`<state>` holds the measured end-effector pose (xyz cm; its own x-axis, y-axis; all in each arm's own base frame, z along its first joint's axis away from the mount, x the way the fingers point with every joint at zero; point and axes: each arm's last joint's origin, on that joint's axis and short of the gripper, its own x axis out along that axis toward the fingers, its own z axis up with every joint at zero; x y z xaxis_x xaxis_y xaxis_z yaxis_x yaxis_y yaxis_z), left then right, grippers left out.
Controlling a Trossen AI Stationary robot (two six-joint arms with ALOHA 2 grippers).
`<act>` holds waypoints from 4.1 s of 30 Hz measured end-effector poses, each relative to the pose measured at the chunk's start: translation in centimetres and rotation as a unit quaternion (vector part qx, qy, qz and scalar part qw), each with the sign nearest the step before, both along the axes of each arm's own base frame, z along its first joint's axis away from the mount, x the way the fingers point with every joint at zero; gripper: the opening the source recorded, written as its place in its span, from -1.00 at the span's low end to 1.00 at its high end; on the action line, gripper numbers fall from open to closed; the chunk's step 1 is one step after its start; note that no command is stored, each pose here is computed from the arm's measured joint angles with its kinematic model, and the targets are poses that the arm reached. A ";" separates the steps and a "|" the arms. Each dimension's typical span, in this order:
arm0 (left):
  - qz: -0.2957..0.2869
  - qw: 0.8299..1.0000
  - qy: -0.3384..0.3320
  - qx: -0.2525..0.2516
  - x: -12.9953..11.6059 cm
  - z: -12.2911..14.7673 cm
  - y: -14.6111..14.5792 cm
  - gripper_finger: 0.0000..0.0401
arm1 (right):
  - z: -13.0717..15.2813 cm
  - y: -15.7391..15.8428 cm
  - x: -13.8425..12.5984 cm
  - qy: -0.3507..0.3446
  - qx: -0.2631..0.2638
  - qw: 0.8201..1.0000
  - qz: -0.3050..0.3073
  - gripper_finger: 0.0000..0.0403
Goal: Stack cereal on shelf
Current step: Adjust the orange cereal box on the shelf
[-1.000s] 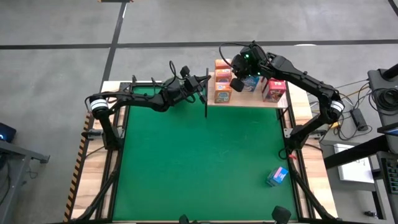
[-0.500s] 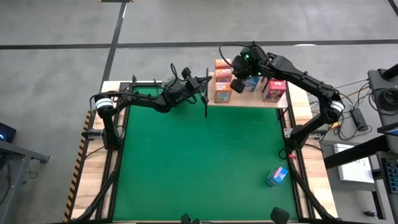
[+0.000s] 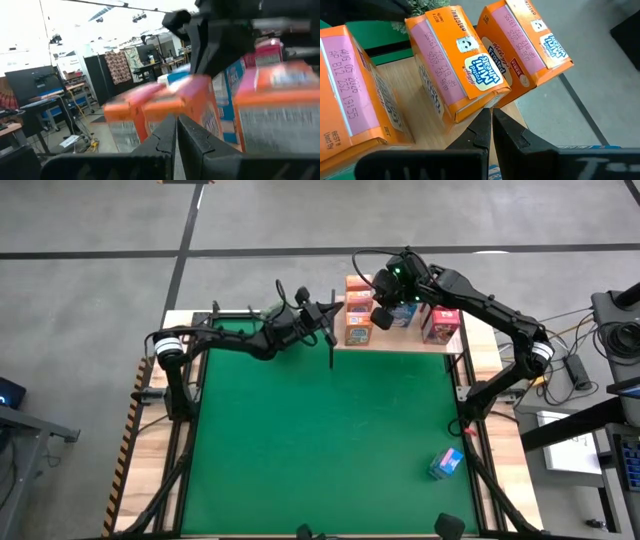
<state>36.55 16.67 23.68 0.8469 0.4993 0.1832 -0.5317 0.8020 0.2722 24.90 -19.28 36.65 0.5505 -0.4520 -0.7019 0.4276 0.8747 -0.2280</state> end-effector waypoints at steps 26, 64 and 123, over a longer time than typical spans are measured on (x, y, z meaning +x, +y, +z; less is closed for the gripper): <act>-0.003 0.998 0.049 -0.034 1.0 0.5 0.5 -1.00 | -0.1 1.3 0.8 0.009 0.000 1.000 0.021 -0.96; 0.013 0.997 0.050 -0.052 1.3 0.3 -0.3 -1.00 | -0.1 1.2 0.7 0.018 -0.012 1.000 0.008 -0.96; 0.000 0.995 0.079 -0.059 1.0 1.4 -1.6 -1.00 | 0.9 1.3 0.6 0.020 0.007 1.000 -0.010 -0.96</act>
